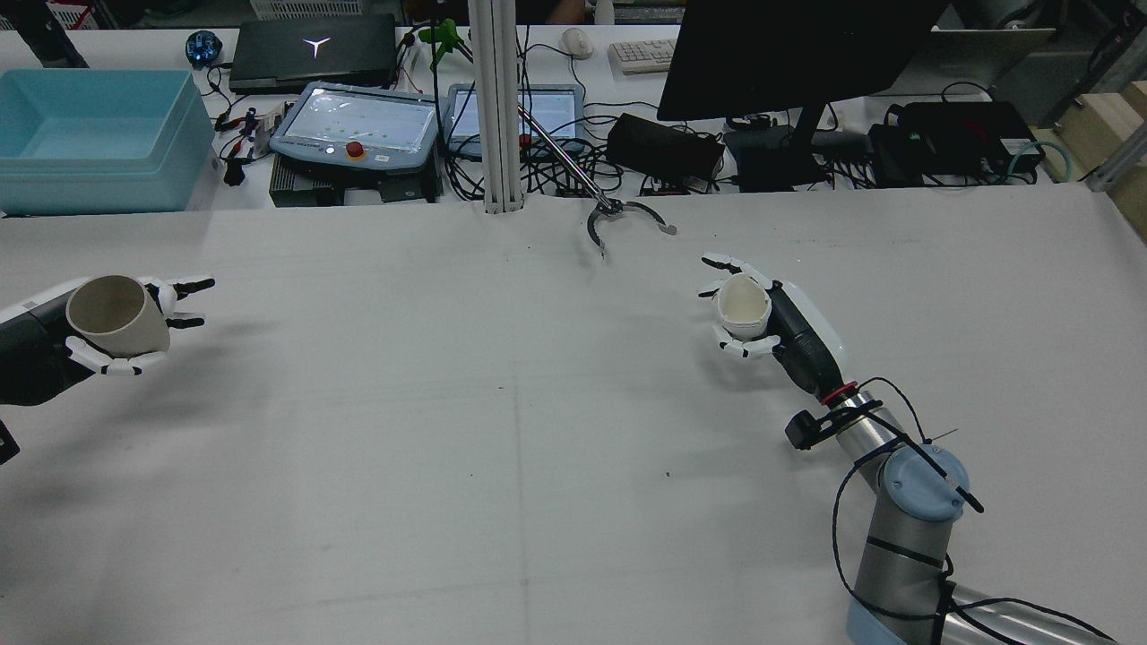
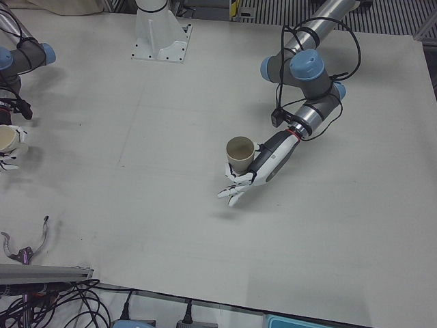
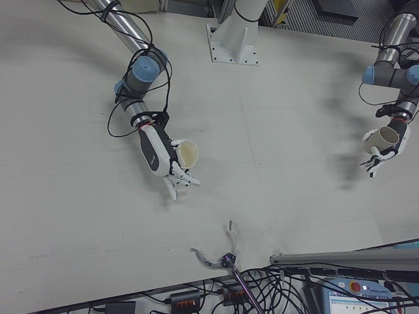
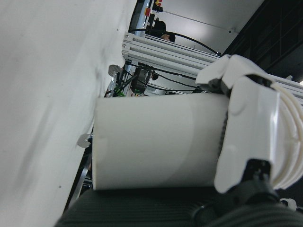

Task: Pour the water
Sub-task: 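Lift the cup with the right hand off the table, then bring the left hand's cup under the right hand's cup and tilt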

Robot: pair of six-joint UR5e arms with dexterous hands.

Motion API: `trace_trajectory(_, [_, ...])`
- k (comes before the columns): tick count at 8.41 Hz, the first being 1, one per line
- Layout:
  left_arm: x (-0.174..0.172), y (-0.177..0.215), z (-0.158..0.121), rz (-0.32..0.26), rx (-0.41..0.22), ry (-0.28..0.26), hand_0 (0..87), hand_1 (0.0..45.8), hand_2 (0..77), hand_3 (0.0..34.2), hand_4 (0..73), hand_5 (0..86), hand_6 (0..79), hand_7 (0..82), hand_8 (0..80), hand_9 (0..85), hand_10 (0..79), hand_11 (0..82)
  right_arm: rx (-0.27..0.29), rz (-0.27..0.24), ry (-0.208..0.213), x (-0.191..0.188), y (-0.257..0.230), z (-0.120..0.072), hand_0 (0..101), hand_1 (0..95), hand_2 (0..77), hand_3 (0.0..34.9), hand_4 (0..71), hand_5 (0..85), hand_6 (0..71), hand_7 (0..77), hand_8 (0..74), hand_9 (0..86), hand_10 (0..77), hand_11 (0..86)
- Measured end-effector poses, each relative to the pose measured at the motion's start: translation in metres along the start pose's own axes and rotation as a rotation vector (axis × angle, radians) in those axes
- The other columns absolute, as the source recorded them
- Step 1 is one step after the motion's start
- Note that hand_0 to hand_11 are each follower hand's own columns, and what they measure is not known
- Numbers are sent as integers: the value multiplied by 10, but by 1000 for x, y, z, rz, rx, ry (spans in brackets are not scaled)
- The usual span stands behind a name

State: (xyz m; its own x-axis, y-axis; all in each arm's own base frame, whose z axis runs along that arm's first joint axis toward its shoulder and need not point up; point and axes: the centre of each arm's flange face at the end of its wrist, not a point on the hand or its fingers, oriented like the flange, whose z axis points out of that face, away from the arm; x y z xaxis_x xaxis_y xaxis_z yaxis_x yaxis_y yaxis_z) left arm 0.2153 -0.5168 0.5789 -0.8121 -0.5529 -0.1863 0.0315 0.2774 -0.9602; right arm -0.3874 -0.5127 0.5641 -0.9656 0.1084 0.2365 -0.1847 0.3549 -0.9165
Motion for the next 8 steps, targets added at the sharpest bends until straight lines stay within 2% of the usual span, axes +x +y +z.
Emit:
trace_trajectory(1, [1, 12, 13, 2, -14, -1, 797, 295, 387, 0, 387, 535, 180, 114, 65, 11, 131, 218, -16, 5, -33, -19, 9, 9, 647, 224, 458, 1, 98, 180, 551, 578, 256, 322, 0, 0])
trace_trajectory(3, [-10, 57, 63, 1, -60, -27, 801, 295, 387, 0, 387, 535, 191, 125, 65, 11, 131, 218, -33, 1, -82, -52, 16, 19, 654, 218, 469, 0, 125, 180, 556, 578, 256, 316, 0, 0])
trace_trajectory(4, [-31, 90, 94, -8, -94, -64, 801, 295, 387, 0, 387, 535, 191, 125, 76, 16, 125, 218, -36, -1, -98, -63, 16, 23, 653, 213, 469, 1, 142, 180, 556, 578, 256, 316, 0, 0])
trace_trajectory(6, [-96, 167, 151, -31, -164, -161, 800, 295, 387, 0, 387, 535, 196, 125, 76, 16, 125, 224, -44, 1, -120, -77, 20, 28, 644, 213, 469, 0, 153, 180, 578, 567, 256, 305, 0, 0])
trace_trajectory(8, [-148, 237, 190, -26, -229, -226, 800, 295, 387, 0, 382, 535, 191, 125, 71, 16, 125, 224, -54, 6, -135, -85, 27, 32, 644, 213, 469, 0, 153, 180, 578, 567, 256, 305, 0, 0])
